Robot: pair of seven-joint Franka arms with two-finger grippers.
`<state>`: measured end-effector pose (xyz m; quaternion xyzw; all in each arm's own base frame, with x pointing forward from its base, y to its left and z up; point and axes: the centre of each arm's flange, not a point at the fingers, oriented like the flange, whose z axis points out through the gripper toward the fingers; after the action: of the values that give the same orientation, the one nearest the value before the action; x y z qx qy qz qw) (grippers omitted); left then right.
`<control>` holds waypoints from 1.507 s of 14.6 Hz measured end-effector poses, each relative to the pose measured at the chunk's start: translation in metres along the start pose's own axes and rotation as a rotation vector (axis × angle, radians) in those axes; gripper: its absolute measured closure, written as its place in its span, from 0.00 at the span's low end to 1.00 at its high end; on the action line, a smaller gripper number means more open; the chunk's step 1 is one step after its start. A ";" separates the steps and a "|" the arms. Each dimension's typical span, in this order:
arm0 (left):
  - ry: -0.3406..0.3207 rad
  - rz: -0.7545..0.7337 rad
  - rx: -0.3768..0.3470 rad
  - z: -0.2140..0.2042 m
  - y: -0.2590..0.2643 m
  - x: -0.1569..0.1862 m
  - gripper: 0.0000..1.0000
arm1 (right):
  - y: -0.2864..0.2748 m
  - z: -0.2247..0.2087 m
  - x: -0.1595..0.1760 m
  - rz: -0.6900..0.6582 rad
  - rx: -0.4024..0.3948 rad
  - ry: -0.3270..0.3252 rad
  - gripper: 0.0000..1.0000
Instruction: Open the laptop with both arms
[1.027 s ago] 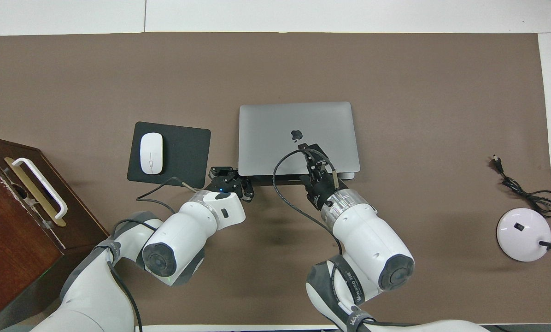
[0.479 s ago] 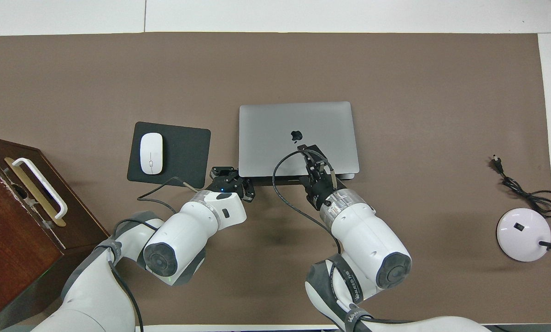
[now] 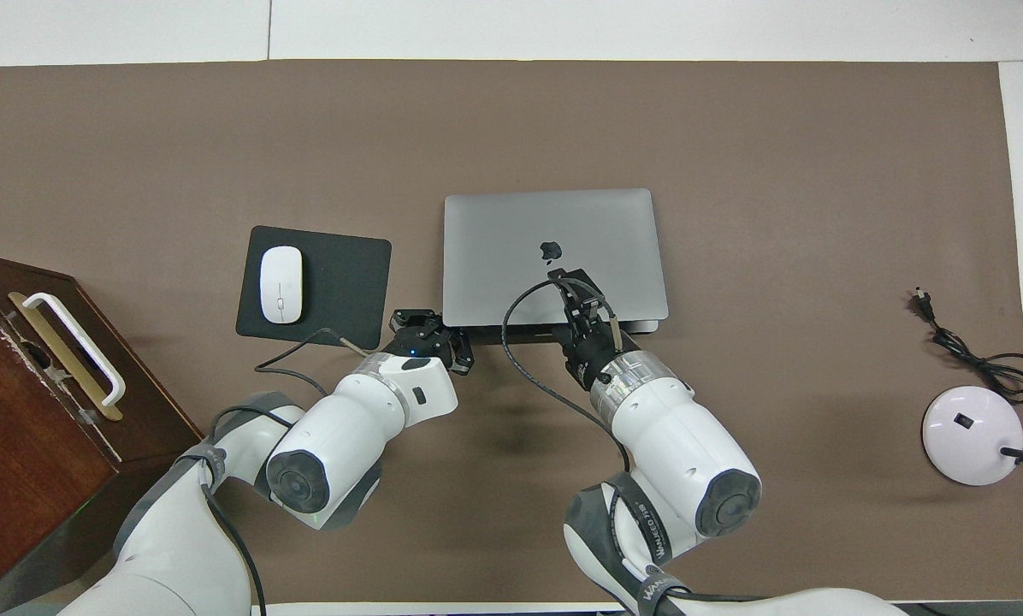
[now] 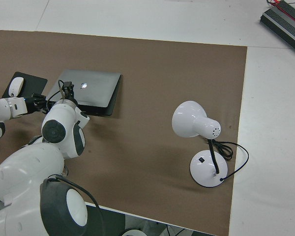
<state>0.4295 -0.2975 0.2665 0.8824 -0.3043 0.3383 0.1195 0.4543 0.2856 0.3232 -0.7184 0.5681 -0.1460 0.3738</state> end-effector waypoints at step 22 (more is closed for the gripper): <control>0.000 0.000 0.000 0.000 0.000 0.000 0.99 | -0.019 0.020 0.003 0.000 0.023 0.003 0.00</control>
<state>0.4295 -0.2975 0.2664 0.8824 -0.3043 0.3384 0.1196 0.4819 0.2920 0.3224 -0.7137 0.5671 -0.1538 0.3813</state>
